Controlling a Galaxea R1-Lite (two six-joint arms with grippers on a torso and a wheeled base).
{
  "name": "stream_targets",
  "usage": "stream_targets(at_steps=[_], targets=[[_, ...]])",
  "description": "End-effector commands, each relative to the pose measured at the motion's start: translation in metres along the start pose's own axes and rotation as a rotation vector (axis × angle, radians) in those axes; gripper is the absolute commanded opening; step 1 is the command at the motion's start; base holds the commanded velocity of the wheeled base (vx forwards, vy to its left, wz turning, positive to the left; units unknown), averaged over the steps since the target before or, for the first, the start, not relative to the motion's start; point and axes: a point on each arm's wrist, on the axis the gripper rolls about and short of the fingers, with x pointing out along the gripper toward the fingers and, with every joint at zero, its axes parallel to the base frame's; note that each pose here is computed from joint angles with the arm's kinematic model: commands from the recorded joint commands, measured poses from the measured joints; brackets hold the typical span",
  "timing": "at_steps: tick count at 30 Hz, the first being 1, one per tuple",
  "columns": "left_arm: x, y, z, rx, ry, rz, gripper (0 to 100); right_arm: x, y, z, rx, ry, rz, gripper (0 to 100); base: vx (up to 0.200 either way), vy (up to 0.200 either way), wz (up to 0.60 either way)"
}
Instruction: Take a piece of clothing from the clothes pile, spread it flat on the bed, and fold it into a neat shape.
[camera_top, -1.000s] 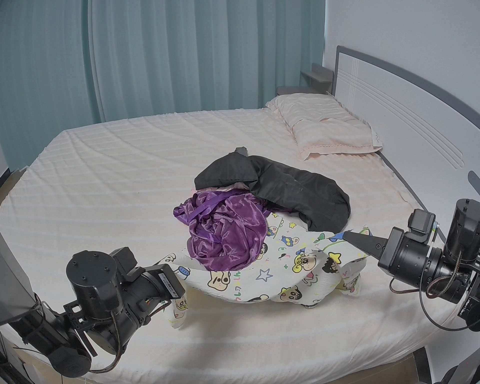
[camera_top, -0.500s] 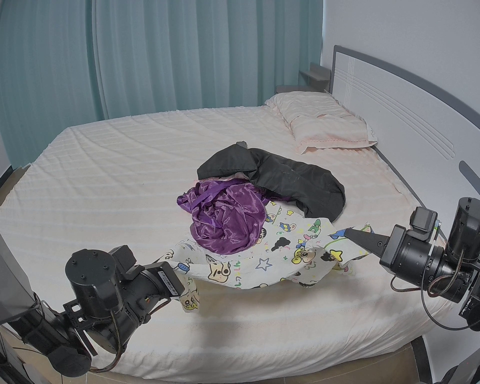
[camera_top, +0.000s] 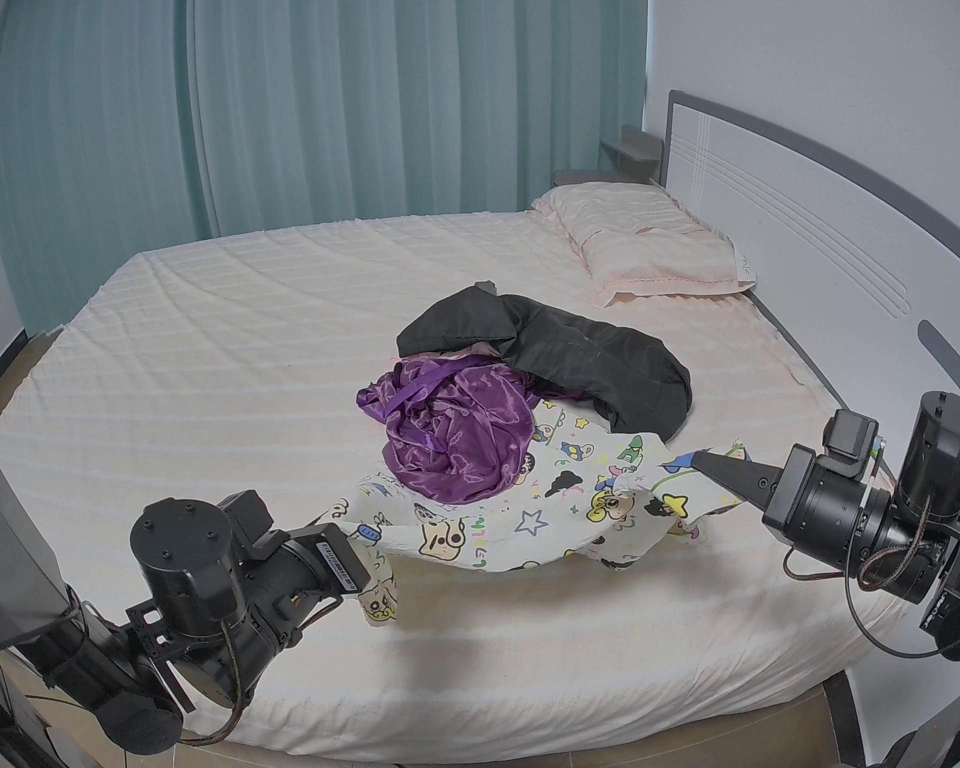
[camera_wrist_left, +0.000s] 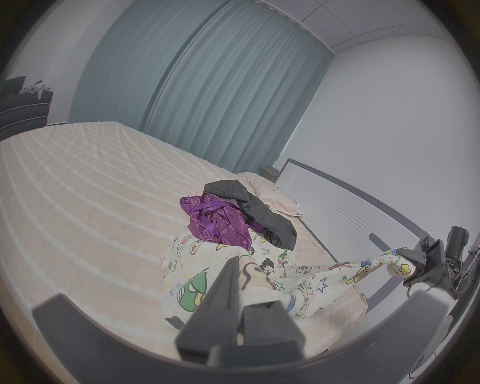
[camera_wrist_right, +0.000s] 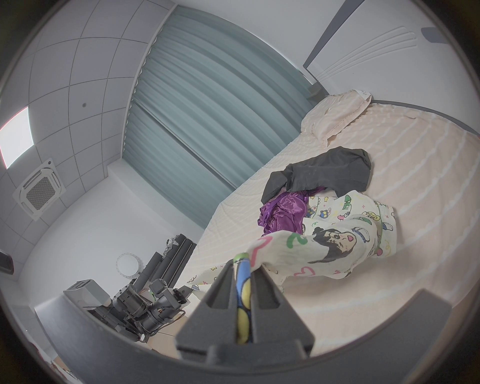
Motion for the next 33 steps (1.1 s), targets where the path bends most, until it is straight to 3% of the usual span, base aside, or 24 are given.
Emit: stream_targets(at_steps=[1,33], targets=[[0.0001,-0.0004,0.0006,-0.001,-0.003,-0.001,0,-0.001,0.0012,0.0006,-0.002,-0.003,0.006,0,0.0,0.2,0.0],[-0.0054,-0.0063,0.0045,-0.006,-0.027,-0.015,0,-0.0001,0.0023,0.0014,-0.001,-0.006,0.009,0,0.0,0.2,0.0]])
